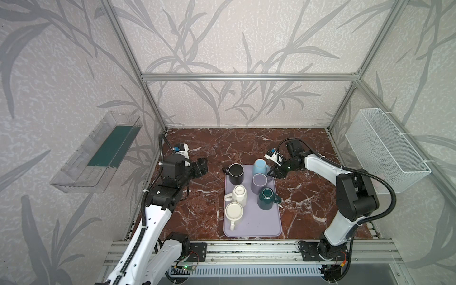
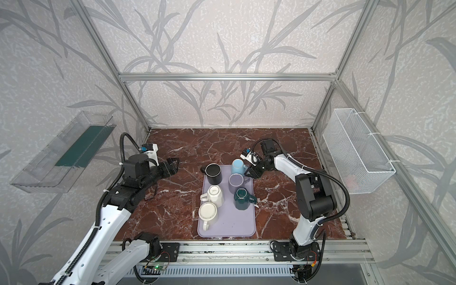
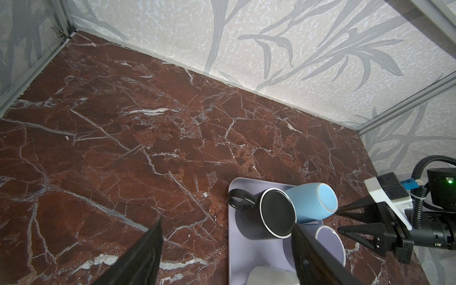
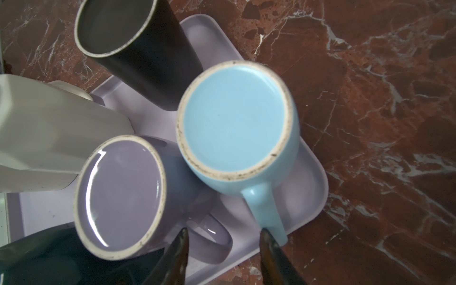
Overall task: Turn the mug right side up
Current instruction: Pick up the mug from the tray.
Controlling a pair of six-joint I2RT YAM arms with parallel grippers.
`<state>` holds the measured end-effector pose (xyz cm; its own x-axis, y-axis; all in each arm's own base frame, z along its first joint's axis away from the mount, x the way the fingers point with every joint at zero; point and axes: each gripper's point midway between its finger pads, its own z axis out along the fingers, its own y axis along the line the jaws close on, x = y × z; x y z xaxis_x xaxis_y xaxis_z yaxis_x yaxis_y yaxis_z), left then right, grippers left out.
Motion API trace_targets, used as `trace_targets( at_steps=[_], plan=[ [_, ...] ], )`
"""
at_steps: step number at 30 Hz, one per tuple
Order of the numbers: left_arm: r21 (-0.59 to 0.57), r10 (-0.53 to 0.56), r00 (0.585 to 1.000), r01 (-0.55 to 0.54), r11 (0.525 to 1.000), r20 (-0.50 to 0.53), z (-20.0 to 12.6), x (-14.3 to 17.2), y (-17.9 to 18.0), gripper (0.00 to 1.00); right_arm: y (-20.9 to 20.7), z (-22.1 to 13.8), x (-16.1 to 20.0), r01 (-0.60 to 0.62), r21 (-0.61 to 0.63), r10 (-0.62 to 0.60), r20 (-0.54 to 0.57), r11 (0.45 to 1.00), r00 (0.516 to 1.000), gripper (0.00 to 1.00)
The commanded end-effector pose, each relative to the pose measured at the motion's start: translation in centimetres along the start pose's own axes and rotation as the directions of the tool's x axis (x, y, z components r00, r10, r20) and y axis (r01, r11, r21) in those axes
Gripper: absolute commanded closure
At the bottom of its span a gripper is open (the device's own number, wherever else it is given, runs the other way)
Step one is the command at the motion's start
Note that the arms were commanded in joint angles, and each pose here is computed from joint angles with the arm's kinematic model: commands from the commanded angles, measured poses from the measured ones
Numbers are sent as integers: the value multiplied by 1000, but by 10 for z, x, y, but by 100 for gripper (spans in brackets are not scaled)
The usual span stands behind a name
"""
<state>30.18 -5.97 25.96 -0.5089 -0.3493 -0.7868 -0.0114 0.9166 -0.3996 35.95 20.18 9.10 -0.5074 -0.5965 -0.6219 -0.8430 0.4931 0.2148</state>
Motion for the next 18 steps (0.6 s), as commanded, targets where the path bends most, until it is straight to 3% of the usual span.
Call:
trace_targets(
  at_steps=[1,18],
  plan=[
    [-7,12,1000,-12,1000,13,-8,-6,-1,18,-13,-3,-2,5,14,-5,4,1000,1000,54],
    [-28,30,999,-30,999,11,-10,-7,2,18,-14,16,4,-19,-78,18,-26,997,1000,56]
  ],
)
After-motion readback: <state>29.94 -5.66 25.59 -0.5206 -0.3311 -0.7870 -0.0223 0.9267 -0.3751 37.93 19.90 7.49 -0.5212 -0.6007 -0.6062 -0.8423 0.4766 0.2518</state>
